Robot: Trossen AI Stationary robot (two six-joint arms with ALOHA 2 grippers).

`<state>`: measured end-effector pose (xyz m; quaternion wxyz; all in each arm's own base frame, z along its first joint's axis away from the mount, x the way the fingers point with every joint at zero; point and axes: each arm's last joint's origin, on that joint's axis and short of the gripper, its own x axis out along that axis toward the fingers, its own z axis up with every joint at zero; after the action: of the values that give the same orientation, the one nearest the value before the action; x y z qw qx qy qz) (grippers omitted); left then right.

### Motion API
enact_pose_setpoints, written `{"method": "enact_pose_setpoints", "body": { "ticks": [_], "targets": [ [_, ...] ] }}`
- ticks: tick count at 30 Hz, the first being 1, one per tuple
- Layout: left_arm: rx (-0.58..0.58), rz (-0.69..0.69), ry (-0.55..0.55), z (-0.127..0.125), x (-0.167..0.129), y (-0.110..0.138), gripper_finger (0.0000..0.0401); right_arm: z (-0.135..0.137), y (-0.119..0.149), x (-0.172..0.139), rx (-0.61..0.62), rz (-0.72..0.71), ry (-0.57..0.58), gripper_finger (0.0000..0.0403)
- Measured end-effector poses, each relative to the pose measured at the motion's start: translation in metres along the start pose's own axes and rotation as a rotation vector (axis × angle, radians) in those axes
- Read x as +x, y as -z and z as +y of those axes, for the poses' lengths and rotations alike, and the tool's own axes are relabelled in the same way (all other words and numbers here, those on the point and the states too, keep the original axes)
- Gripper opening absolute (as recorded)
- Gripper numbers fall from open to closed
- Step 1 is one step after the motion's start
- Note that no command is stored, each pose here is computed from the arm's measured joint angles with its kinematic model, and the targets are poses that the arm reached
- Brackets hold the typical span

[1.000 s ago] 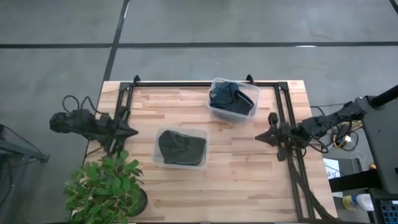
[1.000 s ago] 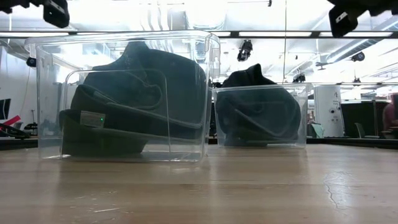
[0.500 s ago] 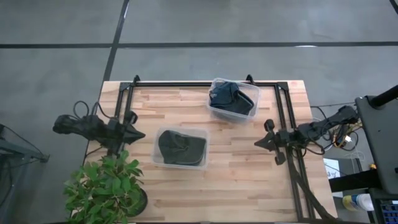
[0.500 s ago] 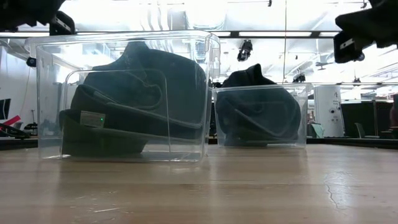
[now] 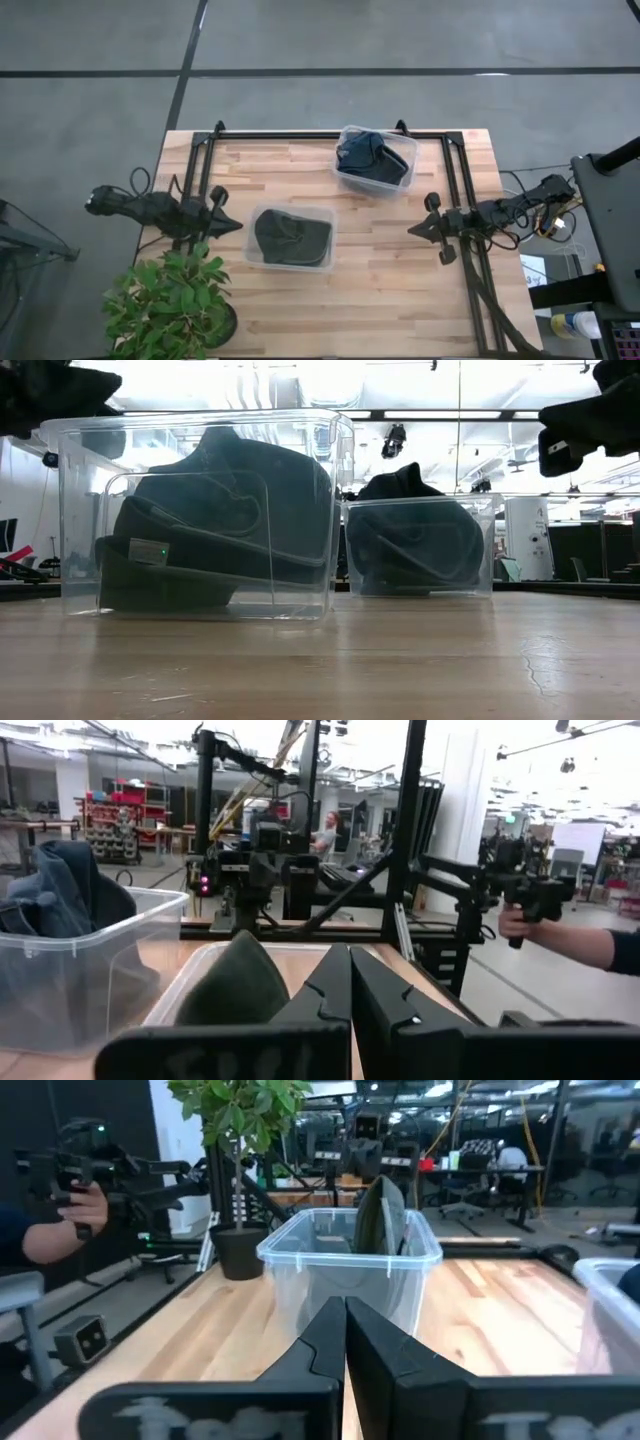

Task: Pick & Place hat
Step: Return to Home Position

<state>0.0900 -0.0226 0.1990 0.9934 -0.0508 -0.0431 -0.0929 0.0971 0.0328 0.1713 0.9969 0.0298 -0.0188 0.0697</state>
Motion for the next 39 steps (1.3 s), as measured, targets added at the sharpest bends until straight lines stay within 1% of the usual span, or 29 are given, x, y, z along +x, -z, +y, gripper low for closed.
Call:
{"method": "enact_pose_setpoints", "body": {
  "ticks": [3, 5, 7, 10, 16, 19, 21, 23, 25, 39],
  "targets": [
    [0.005, 0.008, 0.008, 0.0, 0.001, 0.008, 0.0, -0.001, 0.001, 0.001, -0.01, 0.009, 0.013, 0.0008],
    [0.001, 0.003, 0.009, 0.001, 0.002, 0.012, 0.0, -0.001, 0.003, 0.001, -0.005, 0.034, 0.002, 0.0008],
    [0.003, 0.0, 0.015, 0.001, 0.002, 0.016, 0.0, -0.001, 0.005, 0.001, 0.007, 0.057, -0.004, 0.0008],
    [0.025, 0.029, 0.026, 0.001, 0.003, 0.026, 0.0, -0.001, 0.008, 0.002, 0.03, 0.087, -0.003, 0.0008],
    [0.05, 0.063, 0.022, 0.002, 0.003, 0.03, 0.0, -0.002, 0.009, 0.002, 0.022, 0.091, 0.006, 0.0008],
    [0.094, 0.078, 0.003, 0.003, 0.003, 0.031, 0.0, -0.003, 0.01, 0.002, 0.018, 0.109, 0.019, 0.0008],
    [0.076, 0.088, -0.014, 0.003, 0.003, 0.032, 0.0, -0.003, 0.011, 0.002, 0.033, 0.113, 0.02, 0.0008],
    [0.018, 0.09, -0.02, 0.003, 0.003, 0.033, 0.0, -0.003, 0.011, 0.002, 0.079, 0.113, 0.024, 0.0008],
    [-0.012, 0.091, -0.024, 0.003, 0.003, 0.033, 0.0, -0.003, 0.011, 0.002, 0.104, 0.114, 0.025, 0.0008],
    [-0.017, 0.086, -0.027, 0.003, 0.004, 0.033, 0.0, -0.003, 0.011, 0.002, 0.099, 0.114, 0.025, 0.0008]
  ]
}}
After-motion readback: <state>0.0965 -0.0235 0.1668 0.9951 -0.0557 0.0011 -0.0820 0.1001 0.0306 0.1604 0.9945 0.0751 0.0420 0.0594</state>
